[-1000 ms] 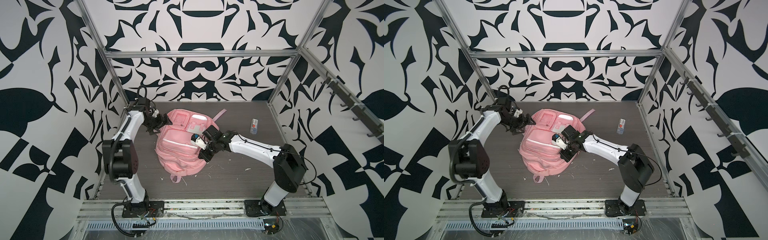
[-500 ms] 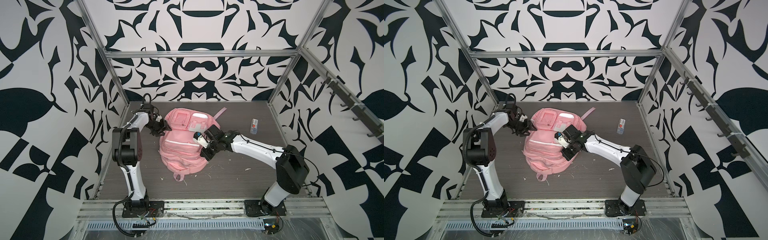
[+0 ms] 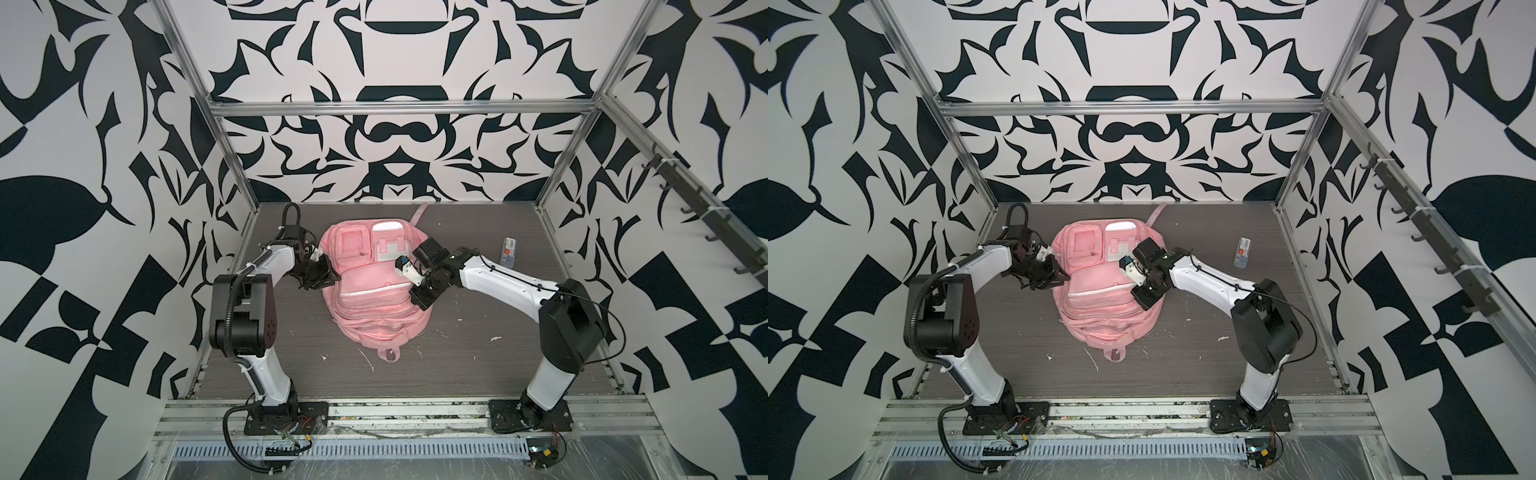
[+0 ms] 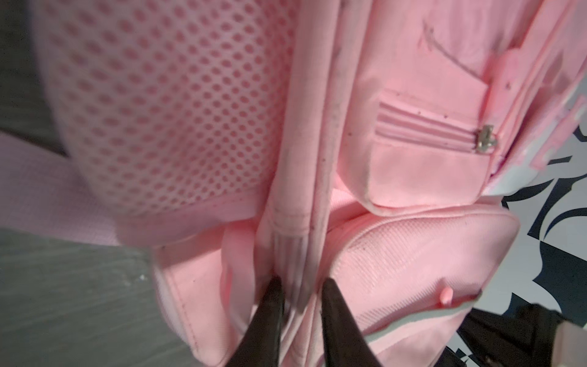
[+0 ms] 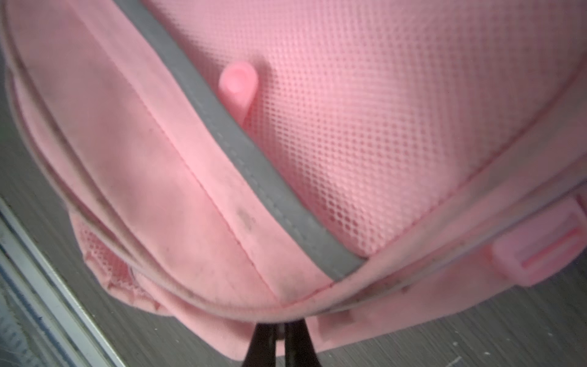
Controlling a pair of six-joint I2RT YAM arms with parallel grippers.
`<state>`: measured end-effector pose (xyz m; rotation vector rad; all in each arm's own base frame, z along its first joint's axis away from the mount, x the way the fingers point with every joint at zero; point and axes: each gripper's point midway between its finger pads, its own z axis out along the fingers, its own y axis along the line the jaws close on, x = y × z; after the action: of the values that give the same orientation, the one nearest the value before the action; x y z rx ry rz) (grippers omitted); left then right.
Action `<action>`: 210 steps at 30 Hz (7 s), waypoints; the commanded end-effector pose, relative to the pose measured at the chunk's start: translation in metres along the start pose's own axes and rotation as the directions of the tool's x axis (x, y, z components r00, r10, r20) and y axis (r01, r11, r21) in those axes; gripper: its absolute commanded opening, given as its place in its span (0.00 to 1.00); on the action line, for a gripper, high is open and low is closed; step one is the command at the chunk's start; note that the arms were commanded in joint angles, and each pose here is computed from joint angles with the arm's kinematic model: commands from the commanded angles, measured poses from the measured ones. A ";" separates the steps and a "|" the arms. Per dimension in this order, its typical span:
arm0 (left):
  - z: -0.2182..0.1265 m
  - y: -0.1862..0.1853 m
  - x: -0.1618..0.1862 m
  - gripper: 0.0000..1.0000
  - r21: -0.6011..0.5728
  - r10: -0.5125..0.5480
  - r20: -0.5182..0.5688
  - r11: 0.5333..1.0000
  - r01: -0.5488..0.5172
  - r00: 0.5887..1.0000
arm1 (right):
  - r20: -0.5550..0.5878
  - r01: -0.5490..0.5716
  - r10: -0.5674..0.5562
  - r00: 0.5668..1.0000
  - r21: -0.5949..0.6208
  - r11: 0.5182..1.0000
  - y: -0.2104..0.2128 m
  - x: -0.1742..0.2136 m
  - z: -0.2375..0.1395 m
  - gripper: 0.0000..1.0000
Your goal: Pack the student bag
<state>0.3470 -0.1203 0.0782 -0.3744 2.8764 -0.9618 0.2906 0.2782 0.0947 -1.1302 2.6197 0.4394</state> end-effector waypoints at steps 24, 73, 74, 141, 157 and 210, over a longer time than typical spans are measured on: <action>-0.055 -0.021 0.118 0.42 0.022 -0.180 -0.034 0.983 0.181 0.983 | 0.148 0.046 -0.063 0.987 0.114 0.992 -0.032 -0.045 -0.023 0.00; -0.001 -0.068 0.049 0.00 0.320 -0.308 -0.041 0.897 0.304 0.951 | 0.020 0.272 -0.277 0.961 0.126 0.954 0.025 0.016 -0.036 0.00; -0.002 -0.069 0.048 0.00 0.325 -0.307 -0.039 0.896 0.303 0.951 | 0.016 0.279 -0.283 0.959 0.125 0.952 0.027 0.017 -0.036 0.00; 0.023 -0.014 0.030 0.00 -0.098 0.002 -0.094 0.995 -0.011 0.996 | 0.055 0.182 -0.190 0.980 0.125 0.975 -0.009 -0.011 -0.033 0.00; 0.005 -0.062 -0.006 0.00 0.227 -0.308 0.016 0.928 0.296 0.951 | -0.074 0.368 -0.361 0.930 0.175 0.913 0.011 0.024 -0.046 0.00; 0.026 -0.101 0.056 0.00 0.347 -0.411 -0.044 0.848 0.400 0.911 | 0.351 -0.030 0.078 0.933 -0.140 0.990 0.083 -0.121 -0.031 0.00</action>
<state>0.3447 -0.1934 0.0975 -1.0471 2.4994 -1.2736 0.2829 0.3403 0.1090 -0.8783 2.6801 0.5244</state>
